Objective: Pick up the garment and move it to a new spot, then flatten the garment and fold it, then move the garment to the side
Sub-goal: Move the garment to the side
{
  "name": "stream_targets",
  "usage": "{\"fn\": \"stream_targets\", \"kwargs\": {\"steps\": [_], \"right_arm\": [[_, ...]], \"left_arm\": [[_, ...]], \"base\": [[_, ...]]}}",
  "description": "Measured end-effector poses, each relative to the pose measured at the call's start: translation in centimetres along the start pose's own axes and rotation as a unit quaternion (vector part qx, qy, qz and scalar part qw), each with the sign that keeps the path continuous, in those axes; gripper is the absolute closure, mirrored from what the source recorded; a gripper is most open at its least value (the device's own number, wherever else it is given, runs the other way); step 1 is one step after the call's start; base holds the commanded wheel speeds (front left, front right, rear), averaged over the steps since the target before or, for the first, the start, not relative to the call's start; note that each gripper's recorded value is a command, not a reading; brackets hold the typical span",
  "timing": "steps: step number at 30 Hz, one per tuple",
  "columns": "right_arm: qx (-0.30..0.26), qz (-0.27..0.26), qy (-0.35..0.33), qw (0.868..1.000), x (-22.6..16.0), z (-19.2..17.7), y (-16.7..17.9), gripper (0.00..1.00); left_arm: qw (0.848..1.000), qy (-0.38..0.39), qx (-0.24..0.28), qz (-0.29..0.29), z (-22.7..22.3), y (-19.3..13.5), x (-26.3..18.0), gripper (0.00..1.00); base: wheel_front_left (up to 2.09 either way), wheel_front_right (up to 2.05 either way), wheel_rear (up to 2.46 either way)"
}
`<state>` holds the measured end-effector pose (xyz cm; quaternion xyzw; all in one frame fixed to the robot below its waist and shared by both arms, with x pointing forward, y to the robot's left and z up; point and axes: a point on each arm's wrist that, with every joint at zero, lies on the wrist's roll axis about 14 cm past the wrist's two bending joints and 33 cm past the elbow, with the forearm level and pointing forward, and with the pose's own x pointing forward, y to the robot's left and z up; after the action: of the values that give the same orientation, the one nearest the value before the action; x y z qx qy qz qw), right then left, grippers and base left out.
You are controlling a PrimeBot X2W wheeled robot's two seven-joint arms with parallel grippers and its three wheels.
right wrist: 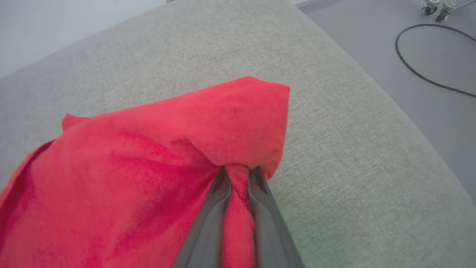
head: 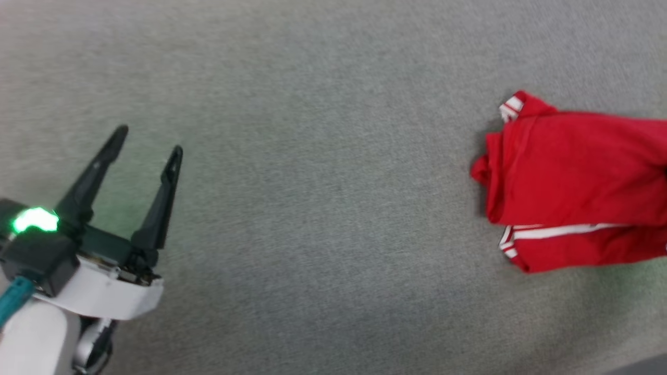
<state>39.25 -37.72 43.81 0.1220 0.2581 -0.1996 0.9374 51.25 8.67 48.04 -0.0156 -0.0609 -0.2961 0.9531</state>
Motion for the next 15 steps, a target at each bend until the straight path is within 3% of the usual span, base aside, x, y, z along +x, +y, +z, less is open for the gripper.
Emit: {"fn": "stream_targets", "kwargs": {"steps": [8,15], "right_arm": [[-0.047,-0.065,-0.034,0.996,1.5,2.3,-3.8,1.00],[-0.102,-0.120,-0.065,0.985,2.6,5.0,-6.7,1.00]], "left_arm": [[0.999,-0.011,0.012,-0.050,-1.3,-0.4,2.9,0.00],[0.996,-0.034,0.024,-0.076,-1.2,-0.4,4.6,0.00]], "base": [[0.00,0.00,0.00],[0.00,0.00,0.00]]}}
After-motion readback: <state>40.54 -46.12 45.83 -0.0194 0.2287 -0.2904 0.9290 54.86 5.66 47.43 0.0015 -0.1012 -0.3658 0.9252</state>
